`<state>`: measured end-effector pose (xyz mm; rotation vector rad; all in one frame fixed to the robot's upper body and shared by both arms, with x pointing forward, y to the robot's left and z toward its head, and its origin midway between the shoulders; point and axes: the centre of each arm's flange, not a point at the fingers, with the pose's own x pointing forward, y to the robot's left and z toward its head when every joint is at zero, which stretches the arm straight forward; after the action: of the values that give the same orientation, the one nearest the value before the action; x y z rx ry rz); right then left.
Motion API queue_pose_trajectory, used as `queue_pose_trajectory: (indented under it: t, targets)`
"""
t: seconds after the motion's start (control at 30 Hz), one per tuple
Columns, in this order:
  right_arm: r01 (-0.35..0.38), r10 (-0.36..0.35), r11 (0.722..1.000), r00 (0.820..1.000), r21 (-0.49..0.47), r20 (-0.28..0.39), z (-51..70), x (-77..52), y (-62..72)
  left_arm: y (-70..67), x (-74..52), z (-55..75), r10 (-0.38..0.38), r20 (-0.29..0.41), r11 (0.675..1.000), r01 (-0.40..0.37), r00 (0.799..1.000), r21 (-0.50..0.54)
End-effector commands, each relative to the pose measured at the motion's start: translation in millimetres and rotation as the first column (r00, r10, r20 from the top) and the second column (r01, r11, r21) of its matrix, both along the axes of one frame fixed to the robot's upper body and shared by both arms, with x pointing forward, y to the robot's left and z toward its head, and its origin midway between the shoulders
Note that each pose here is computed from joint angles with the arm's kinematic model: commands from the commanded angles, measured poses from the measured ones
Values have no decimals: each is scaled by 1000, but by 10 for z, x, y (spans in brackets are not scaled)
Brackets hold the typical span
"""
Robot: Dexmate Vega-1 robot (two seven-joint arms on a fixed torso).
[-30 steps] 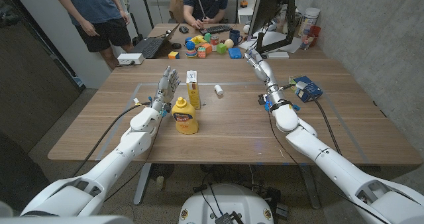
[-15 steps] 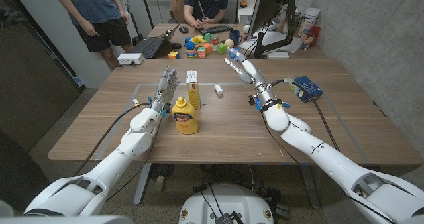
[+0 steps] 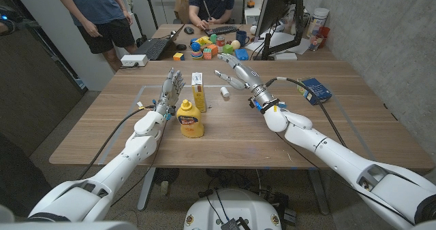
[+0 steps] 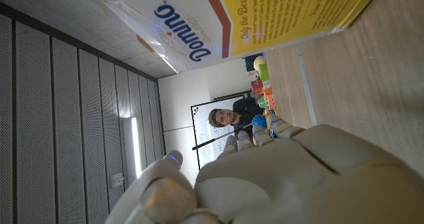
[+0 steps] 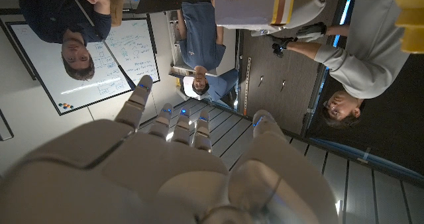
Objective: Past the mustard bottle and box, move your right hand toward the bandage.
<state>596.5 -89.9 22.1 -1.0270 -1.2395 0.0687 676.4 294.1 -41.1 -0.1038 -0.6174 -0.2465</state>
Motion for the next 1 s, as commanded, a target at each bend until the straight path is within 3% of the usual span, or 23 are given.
queue_pose_trajectory:
  t: [0.03,0.67,1.0]
  targets:
    - [126,-121,971,992,-203,38,-44,261,240,-48,24,14,-5,2,1000,5,1000,1]
    - [236,-244,915,970,-328,16,-9,723,353,-138,77,105,-2,11,1000,2,1000,9]
    - [272,-284,885,958,-378,24,-132,923,432,-188,47,175,7,15,1000,-7,1000,17]
